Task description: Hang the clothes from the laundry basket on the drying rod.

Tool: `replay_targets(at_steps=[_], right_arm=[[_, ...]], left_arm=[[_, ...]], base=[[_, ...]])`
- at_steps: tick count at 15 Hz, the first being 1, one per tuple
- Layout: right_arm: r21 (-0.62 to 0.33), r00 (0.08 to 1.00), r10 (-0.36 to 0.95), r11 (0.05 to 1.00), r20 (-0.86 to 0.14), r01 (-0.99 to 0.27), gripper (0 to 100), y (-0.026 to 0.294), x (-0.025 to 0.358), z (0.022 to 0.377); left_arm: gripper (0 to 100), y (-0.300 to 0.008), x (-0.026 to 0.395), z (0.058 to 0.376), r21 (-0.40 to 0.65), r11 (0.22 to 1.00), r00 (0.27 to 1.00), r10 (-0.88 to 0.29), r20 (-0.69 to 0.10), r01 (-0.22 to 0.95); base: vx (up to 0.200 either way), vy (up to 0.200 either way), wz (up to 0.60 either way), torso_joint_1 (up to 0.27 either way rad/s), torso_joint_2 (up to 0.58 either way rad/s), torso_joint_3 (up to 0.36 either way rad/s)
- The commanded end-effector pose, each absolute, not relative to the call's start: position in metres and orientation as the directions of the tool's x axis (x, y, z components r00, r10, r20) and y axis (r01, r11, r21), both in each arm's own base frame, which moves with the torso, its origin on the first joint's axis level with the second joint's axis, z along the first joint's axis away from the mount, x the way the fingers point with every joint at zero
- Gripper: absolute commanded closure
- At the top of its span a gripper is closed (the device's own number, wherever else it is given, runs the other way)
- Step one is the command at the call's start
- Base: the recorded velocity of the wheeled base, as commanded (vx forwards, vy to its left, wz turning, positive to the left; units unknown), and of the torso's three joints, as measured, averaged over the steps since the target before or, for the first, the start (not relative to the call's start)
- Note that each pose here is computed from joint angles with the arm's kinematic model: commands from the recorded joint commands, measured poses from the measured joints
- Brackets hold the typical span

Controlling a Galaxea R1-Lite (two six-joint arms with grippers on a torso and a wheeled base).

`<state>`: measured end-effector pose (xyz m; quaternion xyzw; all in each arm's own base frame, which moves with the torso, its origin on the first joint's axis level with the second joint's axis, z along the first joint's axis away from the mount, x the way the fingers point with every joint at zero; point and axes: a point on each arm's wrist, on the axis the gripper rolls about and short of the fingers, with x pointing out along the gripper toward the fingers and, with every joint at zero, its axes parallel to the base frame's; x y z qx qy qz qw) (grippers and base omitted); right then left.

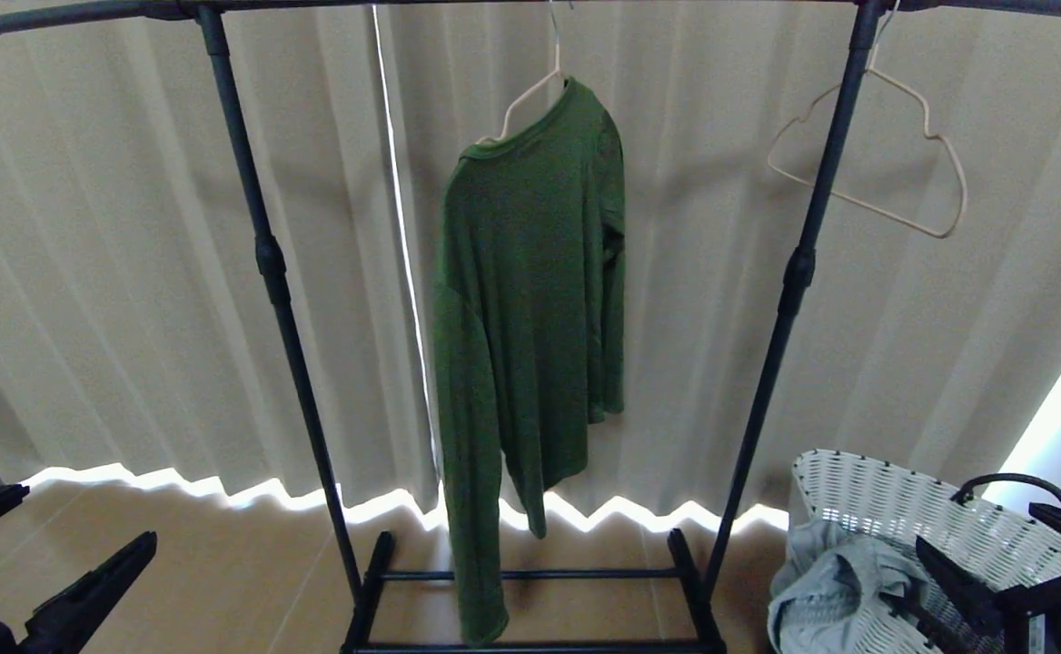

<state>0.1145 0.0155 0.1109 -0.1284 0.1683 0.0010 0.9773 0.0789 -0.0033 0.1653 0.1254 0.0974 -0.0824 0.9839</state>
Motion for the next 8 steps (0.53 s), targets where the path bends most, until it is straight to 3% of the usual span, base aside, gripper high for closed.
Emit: replay_targets(at_steps=[1, 4, 6, 8], right_arm=[[-0.254, 0.941, -0.043, 0.966, -0.337, -0.047, 0, 0.015, 0.109, 0.111], [-0.265, 0.908, -0.041, 0.961, -0.416, -0.078, 0, 0.014, 0.102, 0.104], [-0.338, 0.902, -0.042, 0.934, -0.429, -0.117, 0, 0.016, 0.112, 0.112], [-0.37, 0.847, -0.052, 0.912, -0.529, -0.175, 0, 0.018, 0.126, 0.119]], left_arm=[[0, -0.003, 0.079, 0.164, 0.231, 0.955, 0.967, -0.138, -0.214, 0.187], [0, -0.003, 0.078, 0.166, 0.233, 0.955, 0.969, -0.138, -0.204, 0.184], [0, -0.003, 0.078, 0.166, 0.232, 0.955, 0.968, -0.138, -0.208, 0.186], [0, -0.003, 0.079, 0.166, 0.232, 0.955, 0.968, -0.138, -0.21, 0.186]], base=[[0.0, 0.0, 0.0, 0.0, 0.0, 0.0], [0.0, 0.0, 0.0, 0.0, 0.0, 0.0], [0.0, 0.0, 0.0, 0.0, 0.0, 0.0], [0.0, 0.0, 0.0, 0.0, 0.0, 0.0]])
